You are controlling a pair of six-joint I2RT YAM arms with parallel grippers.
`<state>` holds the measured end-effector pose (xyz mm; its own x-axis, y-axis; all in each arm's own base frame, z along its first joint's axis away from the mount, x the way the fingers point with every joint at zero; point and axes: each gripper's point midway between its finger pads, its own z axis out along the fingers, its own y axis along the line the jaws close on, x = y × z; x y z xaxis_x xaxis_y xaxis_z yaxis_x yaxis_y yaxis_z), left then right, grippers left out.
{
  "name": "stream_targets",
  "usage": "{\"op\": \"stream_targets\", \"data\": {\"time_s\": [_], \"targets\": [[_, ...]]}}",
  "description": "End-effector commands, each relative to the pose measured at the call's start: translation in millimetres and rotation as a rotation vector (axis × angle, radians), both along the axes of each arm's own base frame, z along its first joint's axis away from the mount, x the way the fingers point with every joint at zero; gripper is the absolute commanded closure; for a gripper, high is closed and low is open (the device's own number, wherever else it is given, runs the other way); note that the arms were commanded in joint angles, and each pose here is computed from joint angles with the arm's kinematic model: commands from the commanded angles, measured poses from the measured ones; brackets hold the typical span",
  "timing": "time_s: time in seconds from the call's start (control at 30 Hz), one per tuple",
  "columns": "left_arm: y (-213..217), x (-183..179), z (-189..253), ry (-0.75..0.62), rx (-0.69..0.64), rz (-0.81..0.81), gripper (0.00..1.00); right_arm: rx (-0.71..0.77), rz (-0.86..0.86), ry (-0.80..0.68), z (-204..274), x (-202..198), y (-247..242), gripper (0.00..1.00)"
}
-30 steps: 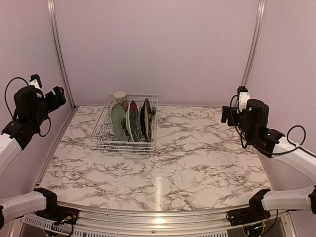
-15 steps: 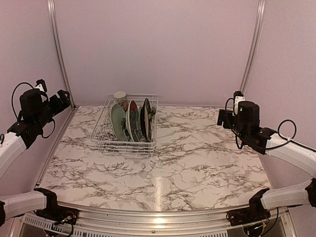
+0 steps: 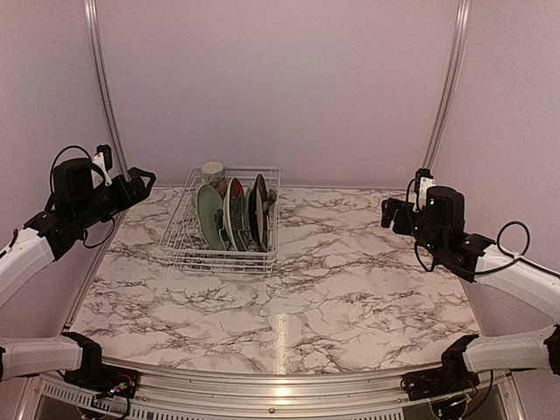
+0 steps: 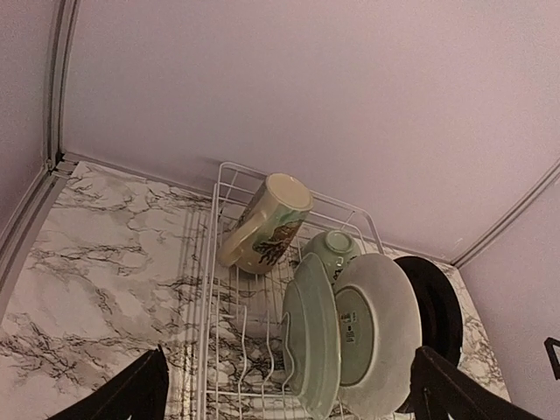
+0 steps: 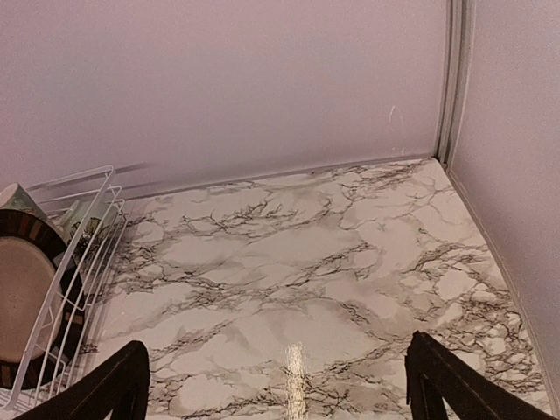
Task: Unload the mixed dishes from the dish rack
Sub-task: Grab the plate from the dish rack.
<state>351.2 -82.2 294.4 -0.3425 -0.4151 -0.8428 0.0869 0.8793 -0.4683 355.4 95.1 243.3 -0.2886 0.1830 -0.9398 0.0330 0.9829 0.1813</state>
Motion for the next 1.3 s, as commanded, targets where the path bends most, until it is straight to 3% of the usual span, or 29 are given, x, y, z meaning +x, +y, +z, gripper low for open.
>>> {"op": "stream_targets", "data": {"time_s": [0.0,0.33,0.63,0.8,1.0,1.27], "targets": [[-44,-7,10,0.017,0.0,-0.151,0.01,0.029,0.097,-0.002,-2,-2,15,0.01],[-143,-22,23,0.034,0.009,-0.364,0.01,-0.015,0.057,0.295,-65,22,26,0.02],[-232,-24,28,0.1,0.103,-0.437,0.05,0.032,0.038,0.34,-70,28,32,0.01],[-257,-11,22,0.146,0.189,-0.351,0.09,0.04,0.063,0.326,-69,27,35,0.02],[-272,13,-11,0.243,0.406,-0.215,0.12,0.035,0.11,0.333,-71,24,41,0.02],[-275,34,-42,0.266,0.533,-0.112,0.13,0.023,0.136,0.311,-65,19,42,0.02]]}}
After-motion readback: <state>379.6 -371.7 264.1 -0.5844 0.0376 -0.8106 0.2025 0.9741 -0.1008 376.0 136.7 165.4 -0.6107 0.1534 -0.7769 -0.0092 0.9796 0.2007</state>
